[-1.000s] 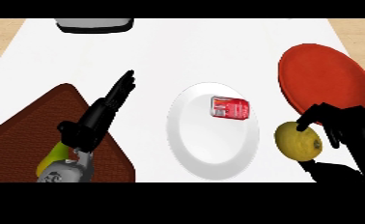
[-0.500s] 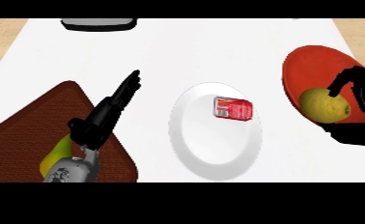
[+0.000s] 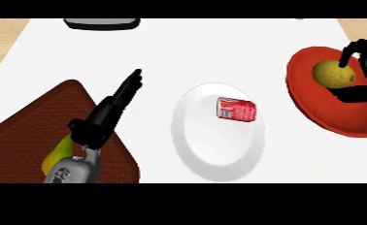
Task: Pick the lemon from the plate and place it in the bowl
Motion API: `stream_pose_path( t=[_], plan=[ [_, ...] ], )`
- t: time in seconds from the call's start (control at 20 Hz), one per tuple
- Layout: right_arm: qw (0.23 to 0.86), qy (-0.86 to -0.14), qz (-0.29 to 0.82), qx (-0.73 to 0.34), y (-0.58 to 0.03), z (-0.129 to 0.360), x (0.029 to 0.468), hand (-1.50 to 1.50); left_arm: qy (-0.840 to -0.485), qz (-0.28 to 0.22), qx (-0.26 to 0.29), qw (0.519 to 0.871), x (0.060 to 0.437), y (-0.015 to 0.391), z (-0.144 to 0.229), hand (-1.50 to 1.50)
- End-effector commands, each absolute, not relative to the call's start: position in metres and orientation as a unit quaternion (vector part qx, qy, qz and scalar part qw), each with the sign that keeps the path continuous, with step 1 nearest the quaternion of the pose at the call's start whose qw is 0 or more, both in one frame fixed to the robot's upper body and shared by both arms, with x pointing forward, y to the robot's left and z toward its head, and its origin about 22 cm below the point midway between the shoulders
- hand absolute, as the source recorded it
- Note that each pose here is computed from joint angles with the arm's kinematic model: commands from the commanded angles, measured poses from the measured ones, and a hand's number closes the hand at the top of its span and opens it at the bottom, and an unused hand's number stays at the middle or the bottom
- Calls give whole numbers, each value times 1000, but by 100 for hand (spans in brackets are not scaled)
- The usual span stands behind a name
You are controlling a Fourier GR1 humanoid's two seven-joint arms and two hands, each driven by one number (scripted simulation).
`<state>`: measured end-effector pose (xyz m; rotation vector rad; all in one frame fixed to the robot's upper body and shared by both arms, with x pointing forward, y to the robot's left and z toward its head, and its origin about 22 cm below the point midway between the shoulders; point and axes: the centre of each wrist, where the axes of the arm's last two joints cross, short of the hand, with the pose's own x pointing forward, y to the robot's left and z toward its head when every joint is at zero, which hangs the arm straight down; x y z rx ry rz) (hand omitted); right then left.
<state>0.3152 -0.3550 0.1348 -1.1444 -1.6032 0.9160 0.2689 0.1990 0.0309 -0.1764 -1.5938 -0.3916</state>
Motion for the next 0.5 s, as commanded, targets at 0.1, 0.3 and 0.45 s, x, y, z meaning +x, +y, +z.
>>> stream_pose_path(
  t=[0.1,0.3,0.45],
  plan=[
    [589,-565,419,-397,-391,99,332,150,-716,-174,-90,670,262,194,39,0],
    [605,-585,431,-324,-404,94,349,-150,-710,-180,-80,676,274,201,40,0],
    [580,-634,410,-306,-408,101,365,-150,-712,-180,-77,674,270,206,29,0]
  ],
)
